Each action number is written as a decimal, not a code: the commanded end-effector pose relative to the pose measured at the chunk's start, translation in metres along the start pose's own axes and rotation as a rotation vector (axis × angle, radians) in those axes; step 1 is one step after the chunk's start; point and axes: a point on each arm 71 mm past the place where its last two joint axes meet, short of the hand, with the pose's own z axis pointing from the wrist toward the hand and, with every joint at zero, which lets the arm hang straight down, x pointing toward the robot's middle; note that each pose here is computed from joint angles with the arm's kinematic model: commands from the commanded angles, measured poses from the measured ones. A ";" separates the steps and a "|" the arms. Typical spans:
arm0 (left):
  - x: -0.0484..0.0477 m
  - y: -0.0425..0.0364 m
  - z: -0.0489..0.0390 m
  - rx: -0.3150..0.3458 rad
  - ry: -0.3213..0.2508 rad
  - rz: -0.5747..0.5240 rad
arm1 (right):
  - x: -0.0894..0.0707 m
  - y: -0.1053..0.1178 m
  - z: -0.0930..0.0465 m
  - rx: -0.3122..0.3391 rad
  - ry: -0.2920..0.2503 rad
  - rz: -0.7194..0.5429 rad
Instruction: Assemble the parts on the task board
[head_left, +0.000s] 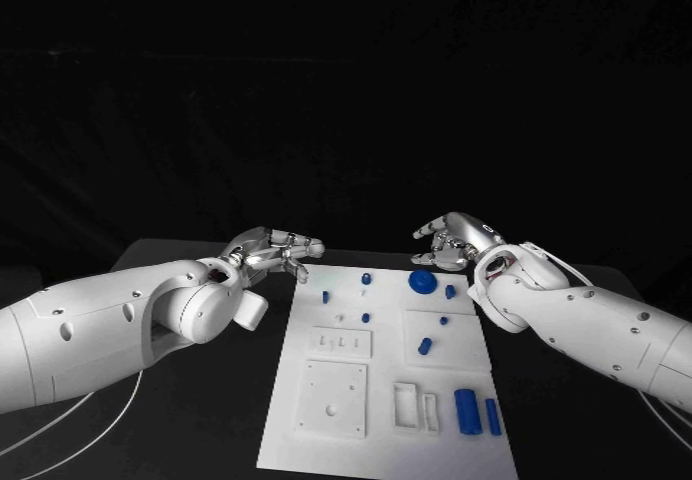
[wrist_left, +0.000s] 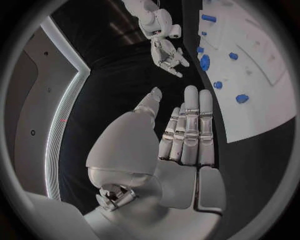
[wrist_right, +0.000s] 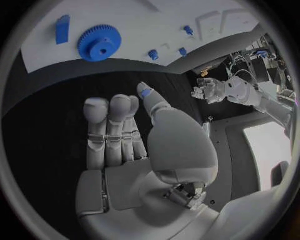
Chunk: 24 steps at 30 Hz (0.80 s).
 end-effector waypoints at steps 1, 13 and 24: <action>0.0003 -0.0038 0.0004 0.031 0.009 0.025 | 0.007 -0.005 -0.001 0.015 0.123 -0.008; -0.0016 -0.0036 0.0018 0.038 0.006 0.035 | 0.017 -0.018 0.000 0.121 0.217 -0.108; -0.0030 -0.0032 0.0023 0.038 0.005 0.036 | 0.026 -0.026 -0.002 0.175 0.214 -0.129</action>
